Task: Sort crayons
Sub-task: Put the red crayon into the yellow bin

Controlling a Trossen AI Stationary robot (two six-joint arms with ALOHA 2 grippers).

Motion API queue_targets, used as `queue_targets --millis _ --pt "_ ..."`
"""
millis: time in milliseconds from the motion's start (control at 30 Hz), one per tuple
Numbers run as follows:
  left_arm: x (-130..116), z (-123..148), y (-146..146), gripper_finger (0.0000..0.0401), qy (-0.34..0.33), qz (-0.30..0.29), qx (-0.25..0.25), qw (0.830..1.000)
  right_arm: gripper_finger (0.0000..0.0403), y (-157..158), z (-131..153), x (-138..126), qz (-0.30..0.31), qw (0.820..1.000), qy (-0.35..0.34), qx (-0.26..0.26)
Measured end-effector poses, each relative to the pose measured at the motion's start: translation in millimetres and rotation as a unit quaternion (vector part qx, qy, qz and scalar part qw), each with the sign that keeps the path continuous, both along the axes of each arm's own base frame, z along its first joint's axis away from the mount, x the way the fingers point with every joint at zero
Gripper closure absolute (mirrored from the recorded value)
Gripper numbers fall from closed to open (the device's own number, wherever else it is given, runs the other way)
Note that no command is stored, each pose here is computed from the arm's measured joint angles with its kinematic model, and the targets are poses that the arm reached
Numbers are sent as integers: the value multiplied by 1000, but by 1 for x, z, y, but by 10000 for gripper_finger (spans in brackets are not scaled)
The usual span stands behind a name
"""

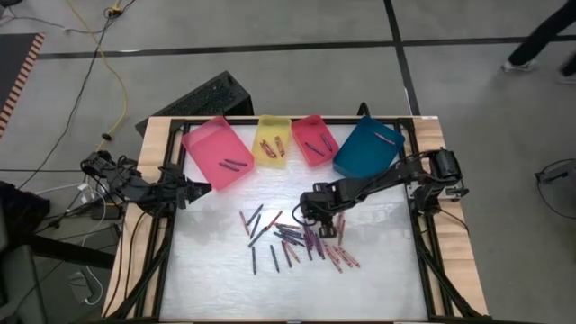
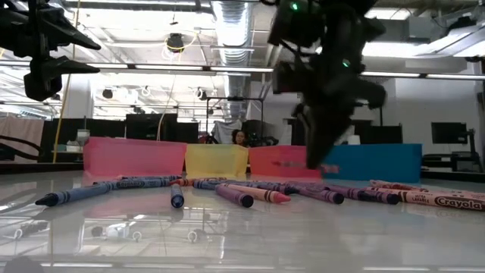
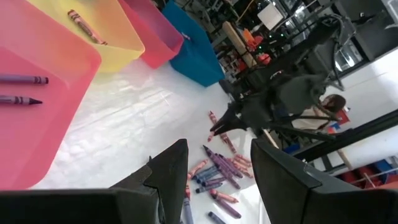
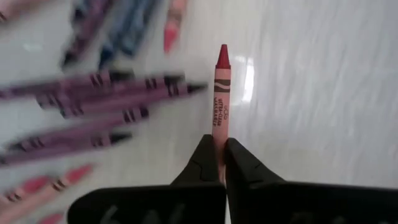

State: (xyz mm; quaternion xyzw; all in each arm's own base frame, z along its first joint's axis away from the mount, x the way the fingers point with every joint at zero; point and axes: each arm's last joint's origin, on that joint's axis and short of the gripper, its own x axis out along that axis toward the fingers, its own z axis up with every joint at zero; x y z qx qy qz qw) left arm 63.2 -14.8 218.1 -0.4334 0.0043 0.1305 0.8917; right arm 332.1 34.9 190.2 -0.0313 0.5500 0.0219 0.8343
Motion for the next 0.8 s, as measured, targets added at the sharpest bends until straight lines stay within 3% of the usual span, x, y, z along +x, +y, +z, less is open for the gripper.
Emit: queue_targets --millis 200,467,567,667,800 --pt "0 0 0 236 0 0 1 1000 399 -14 34 20 -20 998 -64 -12" --pt "0 0 0 236 -4 2 -16 1000 399 -62 67 40 -89 982 -166 -18" --pt "0 0 0 236 -4 2 -16 1000 399 -86 74 44 -161 963 -214 6" --pt "0 0 0 236 -3 8 -10 1000 399 -111 81 46 -239 933 -267 38" --pt "0 0 2 236 -2 31 5 1000 400 -139 91 47 -290 895 -336 40"
